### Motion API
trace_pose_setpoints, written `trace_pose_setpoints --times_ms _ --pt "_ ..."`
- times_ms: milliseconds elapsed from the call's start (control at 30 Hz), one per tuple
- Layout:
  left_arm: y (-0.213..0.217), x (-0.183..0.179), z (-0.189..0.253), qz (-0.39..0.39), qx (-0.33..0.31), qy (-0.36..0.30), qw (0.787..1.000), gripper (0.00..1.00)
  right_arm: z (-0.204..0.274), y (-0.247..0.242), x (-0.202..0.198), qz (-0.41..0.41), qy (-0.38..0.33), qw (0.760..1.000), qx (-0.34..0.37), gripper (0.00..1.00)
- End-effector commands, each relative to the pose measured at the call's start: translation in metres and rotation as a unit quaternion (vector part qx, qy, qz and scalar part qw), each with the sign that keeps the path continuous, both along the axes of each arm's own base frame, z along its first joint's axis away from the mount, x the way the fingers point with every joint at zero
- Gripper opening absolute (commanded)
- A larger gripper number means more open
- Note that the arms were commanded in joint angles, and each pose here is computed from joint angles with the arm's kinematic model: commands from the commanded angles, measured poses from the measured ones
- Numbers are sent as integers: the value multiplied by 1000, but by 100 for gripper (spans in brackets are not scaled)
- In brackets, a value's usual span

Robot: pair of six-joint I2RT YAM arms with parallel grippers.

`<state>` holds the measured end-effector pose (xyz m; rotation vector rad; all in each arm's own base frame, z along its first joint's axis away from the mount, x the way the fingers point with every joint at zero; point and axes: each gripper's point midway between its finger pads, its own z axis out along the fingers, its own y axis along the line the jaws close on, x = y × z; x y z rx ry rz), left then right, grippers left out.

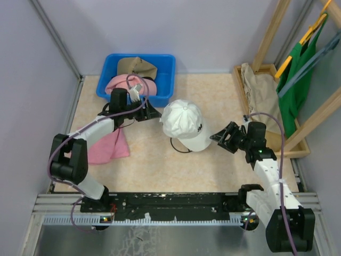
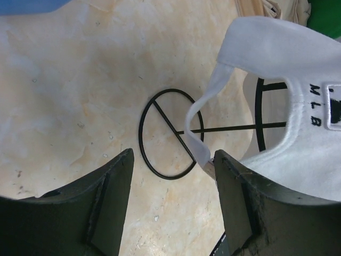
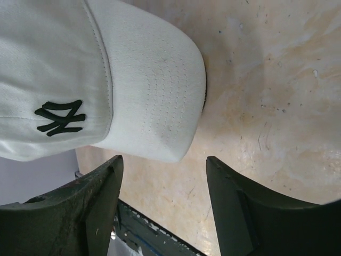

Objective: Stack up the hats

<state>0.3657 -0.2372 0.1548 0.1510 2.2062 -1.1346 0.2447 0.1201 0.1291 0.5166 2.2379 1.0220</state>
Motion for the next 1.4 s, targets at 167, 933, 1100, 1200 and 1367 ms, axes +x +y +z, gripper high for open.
trace_pose_setpoints --times_ms 167,933,1100,1200,1367 --pt "-17 14 13 -27 -10 -34 999 67 21 -15 15 -20 -47 997 -50 64" --pt "18 -45 -32 20 58 7 998 59 -63 -32 37 -34 59 992 -108 25" --pt "30 -45 -48 70 64 27 995 47 -82 -23 48 -48 74 993 -75 4" --pt "31 -44 -60 86 55 45 994 37 -94 -11 56 -48 85 994 -57 0" --pt "33 -48 -81 98 37 77 991 32 -109 10 65 -44 100 994 -33 0"
